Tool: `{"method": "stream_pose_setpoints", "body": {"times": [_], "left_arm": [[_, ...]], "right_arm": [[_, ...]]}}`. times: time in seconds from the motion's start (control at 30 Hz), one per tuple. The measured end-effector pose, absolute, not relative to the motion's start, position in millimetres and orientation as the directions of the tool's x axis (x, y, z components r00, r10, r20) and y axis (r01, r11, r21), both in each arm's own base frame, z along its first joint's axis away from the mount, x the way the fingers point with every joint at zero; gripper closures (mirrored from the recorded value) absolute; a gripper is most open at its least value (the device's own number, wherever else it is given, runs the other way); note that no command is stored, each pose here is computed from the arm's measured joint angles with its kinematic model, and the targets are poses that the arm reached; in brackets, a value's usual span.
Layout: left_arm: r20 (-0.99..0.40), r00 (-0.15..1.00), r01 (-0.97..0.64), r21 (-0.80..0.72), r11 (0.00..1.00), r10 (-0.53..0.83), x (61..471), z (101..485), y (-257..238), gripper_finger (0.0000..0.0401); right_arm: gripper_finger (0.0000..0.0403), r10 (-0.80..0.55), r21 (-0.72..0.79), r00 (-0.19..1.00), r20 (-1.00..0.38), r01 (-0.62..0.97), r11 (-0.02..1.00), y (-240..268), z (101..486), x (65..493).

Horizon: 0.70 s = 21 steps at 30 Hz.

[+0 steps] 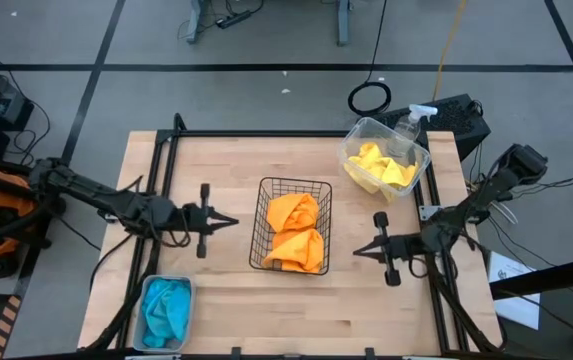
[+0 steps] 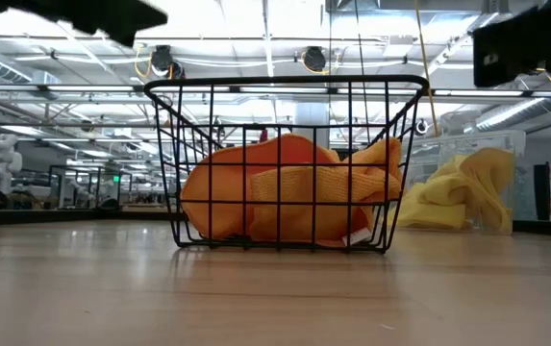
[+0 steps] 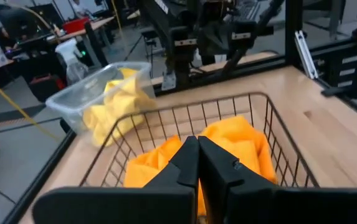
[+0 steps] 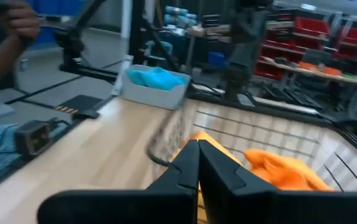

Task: Sort microfiber towel by color & place in baskets
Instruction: Return to Home Position

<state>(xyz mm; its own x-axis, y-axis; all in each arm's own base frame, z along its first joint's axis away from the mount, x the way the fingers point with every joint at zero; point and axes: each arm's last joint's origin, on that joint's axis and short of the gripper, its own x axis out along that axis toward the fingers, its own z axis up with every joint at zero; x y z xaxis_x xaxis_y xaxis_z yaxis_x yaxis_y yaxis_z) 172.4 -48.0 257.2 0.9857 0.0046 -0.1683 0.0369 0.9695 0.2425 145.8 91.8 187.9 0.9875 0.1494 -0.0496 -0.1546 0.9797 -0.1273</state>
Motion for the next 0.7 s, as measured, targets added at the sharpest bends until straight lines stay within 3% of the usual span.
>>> {"method": "stream_pose_setpoints", "body": {"times": [0.17,0.33,0.7], "left_arm": [[-0.146,0.989,0.020,0.209,0.978,0.011,158,242,-43,0.0393],[-0.132,0.991,0.016,0.204,0.979,0.011,149,223,-40,0.0393],[-0.146,0.989,0.006,0.106,0.994,0.010,135,184,-35,0.0393]], "right_arm": [[0.0403,0.106,-0.094,0.991,-0.076,-0.113,0.989,79,172,144],[0.0403,0.170,-0.073,0.984,-0.051,-0.174,0.982,75,167,142],[0.0403,0.168,-0.051,0.985,-0.042,-0.170,0.984,70,155,134]]}}
